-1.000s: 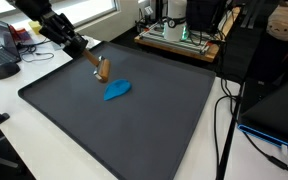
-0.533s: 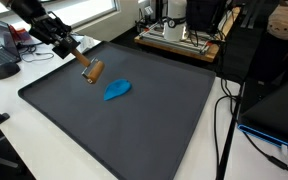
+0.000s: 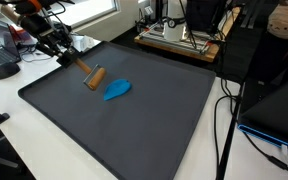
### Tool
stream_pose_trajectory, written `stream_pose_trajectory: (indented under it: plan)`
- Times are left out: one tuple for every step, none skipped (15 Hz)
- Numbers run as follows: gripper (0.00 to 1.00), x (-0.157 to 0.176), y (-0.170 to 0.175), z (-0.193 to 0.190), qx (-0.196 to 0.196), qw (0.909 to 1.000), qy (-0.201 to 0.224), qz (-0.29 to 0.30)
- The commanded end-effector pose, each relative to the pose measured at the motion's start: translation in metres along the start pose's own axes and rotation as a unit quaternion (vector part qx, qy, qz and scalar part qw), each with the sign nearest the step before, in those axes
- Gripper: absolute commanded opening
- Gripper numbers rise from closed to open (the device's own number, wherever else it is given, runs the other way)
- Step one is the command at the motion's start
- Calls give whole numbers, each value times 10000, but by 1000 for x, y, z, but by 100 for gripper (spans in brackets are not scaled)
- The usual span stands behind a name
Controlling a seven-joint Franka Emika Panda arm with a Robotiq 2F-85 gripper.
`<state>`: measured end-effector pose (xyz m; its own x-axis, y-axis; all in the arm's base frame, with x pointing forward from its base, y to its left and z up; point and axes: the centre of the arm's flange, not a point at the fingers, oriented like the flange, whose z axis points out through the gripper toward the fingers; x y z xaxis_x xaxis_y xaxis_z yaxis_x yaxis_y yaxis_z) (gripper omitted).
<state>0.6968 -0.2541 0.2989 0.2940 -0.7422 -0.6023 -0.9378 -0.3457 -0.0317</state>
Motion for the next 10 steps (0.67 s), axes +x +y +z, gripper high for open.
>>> stream_pose_trajectory:
  plan:
    - [23,28,-17,-14,182,9989,-274,334]
    - [23,33,-15,-13,187,9986,-307,396]
    - [23,38,-14,-13,201,9983,-314,454]
    - [23,42,-13,-13,210,9981,-337,482]
    - [23,46,-12,-14,228,9978,-346,515]
    - [23,50,-11,-14,232,9977,-363,531]
    - [23,54,-10,-15,246,9975,-375,540]
    - [23,57,-10,-16,254,9974,-382,558]
    - [23,59,-10,-15,261,9973,-398,568]
    - [23,61,-10,-14,251,9972,-389,595]
